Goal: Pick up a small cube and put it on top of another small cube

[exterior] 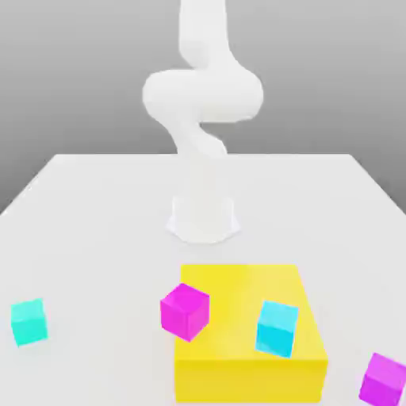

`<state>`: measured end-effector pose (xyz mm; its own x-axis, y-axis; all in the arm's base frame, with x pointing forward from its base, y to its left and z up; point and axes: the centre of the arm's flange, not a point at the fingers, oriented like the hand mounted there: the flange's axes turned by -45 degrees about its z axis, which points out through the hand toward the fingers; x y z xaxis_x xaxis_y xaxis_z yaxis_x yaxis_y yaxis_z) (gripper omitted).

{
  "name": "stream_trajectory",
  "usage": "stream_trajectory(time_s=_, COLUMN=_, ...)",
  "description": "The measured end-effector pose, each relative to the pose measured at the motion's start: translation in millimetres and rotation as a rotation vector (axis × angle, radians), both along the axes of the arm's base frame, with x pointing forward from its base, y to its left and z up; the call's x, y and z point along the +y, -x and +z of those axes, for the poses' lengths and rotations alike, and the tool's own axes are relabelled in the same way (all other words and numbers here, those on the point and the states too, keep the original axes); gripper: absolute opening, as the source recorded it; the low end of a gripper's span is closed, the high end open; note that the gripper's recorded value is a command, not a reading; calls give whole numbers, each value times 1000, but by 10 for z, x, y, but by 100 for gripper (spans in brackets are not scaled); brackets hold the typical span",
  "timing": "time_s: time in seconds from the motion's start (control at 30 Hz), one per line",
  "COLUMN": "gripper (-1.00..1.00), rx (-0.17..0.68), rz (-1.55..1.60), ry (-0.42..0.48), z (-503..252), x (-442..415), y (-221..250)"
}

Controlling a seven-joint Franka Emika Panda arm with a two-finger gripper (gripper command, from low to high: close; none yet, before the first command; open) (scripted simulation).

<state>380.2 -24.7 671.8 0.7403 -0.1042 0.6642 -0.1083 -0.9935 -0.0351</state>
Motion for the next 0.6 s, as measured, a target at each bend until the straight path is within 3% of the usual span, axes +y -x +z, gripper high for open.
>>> stream_trajectory(time_s=0.3, gripper=0, rx=244, rz=-363, ry=-127, z=-1634, x=-1145, y=-677)
stream_trajectory(time_s=0.6, gripper=0, rx=462, rz=-742, ry=-288, z=-3400, x=-2306, y=-382)
